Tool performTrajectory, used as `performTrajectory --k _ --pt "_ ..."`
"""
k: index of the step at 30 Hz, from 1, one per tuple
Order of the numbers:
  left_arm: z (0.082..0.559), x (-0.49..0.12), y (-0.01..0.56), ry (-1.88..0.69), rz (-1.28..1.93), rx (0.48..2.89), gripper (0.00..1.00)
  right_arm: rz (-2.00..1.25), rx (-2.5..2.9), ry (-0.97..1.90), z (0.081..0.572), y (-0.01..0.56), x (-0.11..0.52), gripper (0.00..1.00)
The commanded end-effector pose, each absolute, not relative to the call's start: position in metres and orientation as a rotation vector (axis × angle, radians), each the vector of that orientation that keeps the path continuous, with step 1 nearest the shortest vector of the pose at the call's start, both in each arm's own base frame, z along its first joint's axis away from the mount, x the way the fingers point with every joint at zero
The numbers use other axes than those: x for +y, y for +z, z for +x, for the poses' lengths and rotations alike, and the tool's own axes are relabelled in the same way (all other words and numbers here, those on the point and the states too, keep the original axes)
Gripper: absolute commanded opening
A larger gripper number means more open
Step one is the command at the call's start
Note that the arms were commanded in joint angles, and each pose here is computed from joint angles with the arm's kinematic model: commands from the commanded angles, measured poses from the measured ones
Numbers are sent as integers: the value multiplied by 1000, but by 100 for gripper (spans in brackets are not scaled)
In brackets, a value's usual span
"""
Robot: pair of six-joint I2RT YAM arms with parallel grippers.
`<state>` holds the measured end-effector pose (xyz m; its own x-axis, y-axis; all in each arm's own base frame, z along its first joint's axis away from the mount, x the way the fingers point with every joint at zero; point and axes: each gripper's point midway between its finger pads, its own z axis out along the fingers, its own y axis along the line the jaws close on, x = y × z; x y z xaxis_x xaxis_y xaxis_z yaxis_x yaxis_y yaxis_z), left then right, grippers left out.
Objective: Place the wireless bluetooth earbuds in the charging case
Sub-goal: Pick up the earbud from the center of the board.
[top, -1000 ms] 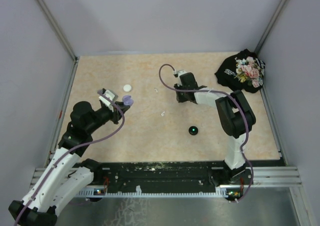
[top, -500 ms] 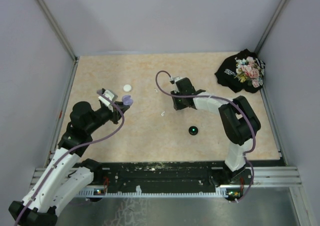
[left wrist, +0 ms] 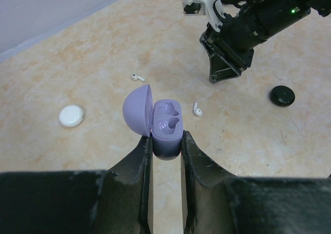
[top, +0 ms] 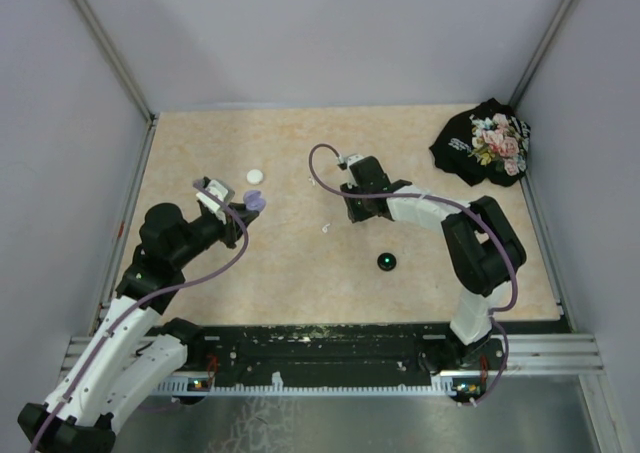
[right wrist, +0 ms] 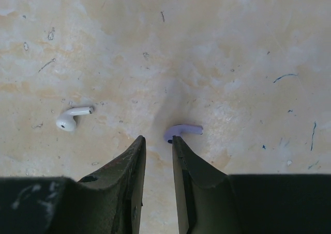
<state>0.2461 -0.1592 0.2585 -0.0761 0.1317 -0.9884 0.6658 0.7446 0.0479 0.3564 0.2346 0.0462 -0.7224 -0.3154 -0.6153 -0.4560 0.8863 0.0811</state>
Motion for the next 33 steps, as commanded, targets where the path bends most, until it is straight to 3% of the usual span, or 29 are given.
performTrajectory --k 1,33 --pt "245 -160 262 -513 650 1601 0 -576 2348 268 367 68 237 27" --pt "243 -162 263 -529 662 1593 1 -801 2384 213 367 47 251 25"
